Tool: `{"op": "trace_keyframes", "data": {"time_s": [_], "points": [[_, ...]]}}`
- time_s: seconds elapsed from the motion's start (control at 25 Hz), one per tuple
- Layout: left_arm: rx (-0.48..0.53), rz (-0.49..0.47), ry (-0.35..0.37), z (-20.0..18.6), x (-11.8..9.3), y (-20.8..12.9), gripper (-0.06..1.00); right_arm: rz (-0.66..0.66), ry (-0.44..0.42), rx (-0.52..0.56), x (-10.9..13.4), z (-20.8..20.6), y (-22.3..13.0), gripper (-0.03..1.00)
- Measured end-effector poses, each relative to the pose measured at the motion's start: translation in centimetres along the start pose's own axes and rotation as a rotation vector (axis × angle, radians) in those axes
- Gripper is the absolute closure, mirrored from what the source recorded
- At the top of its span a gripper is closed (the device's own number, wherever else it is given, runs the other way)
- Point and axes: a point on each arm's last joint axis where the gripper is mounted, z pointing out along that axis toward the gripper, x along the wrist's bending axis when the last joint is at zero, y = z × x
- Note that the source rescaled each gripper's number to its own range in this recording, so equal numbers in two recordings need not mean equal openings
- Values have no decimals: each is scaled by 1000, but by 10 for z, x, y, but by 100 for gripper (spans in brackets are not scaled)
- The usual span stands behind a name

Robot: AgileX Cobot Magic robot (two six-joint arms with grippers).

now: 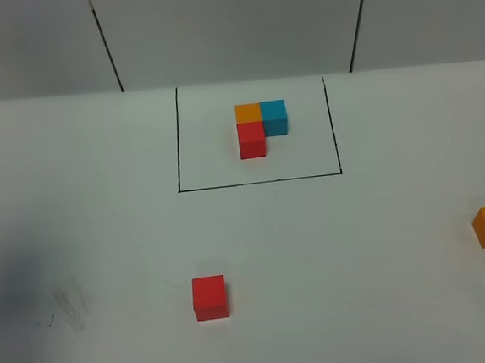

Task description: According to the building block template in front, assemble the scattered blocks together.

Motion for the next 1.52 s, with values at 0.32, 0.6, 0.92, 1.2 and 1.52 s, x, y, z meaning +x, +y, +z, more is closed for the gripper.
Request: {"op": "trace_keyframes", "data": {"time_s": [0.32, 0.6, 0.92, 1.2, 1.52], "points": [[-19, 2, 39, -27, 13, -12, 94, 0, 0, 0, 0, 0, 0, 97], [-77, -12, 18, -51, 21, -22, 94, 0, 0, 0, 0, 0, 0, 97], [-175, -31, -20, -81, 31, -35, 94, 0, 0, 0, 0, 0, 0, 97], [-199, -36, -29, -87, 43, -62, 94, 0, 0, 0, 0, 0, 0, 97], [-211, -37, -30, -85, 54, -92, 94, 0, 0, 0, 0, 0, 0, 97]]}}
